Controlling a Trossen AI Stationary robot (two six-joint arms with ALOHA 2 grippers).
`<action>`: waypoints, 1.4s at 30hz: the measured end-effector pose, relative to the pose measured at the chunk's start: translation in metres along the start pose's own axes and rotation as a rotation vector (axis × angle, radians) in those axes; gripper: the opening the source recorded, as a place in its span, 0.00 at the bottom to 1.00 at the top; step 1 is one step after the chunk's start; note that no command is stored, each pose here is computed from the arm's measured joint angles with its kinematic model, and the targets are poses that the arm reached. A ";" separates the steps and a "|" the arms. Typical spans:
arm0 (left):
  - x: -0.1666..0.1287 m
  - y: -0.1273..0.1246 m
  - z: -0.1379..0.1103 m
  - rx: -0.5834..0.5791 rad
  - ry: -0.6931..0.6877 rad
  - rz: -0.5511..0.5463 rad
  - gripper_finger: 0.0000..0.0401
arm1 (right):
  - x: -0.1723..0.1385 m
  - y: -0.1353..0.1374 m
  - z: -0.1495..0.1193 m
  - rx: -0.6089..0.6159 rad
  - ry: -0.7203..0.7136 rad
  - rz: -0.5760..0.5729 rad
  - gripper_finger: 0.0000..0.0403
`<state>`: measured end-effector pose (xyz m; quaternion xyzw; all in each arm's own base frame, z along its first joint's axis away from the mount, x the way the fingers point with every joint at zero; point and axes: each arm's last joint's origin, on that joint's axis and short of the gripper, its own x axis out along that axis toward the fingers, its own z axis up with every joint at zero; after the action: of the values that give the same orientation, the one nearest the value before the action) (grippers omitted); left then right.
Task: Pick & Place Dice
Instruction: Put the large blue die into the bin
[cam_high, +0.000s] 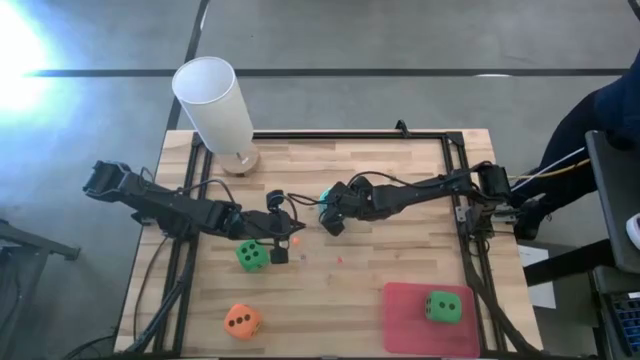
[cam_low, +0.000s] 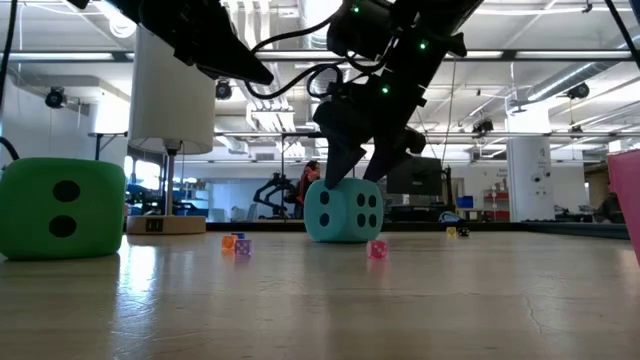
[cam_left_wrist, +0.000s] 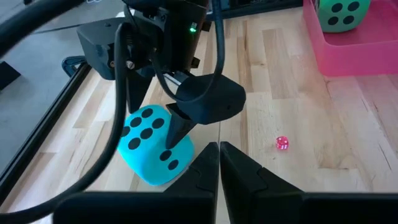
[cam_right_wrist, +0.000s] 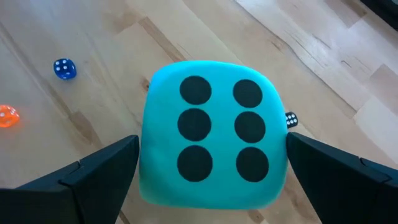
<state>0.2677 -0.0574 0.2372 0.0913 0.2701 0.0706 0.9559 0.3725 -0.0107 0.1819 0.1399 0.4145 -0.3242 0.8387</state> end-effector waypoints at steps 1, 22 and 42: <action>0.000 0.000 0.000 0.000 0.000 0.000 0.05 | 0.000 0.000 0.000 0.001 -0.001 0.001 0.99; 0.000 0.000 0.000 0.000 0.000 0.000 0.05 | -0.002 -0.002 -0.003 -0.004 0.015 0.016 0.99; 0.000 0.000 0.000 0.000 0.000 0.000 0.05 | 0.007 -0.005 -0.014 0.051 -0.010 0.017 0.99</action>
<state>0.2677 -0.0575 0.2372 0.0914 0.2702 0.0705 0.9559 0.3640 -0.0101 0.1685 0.1629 0.4008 -0.3283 0.8396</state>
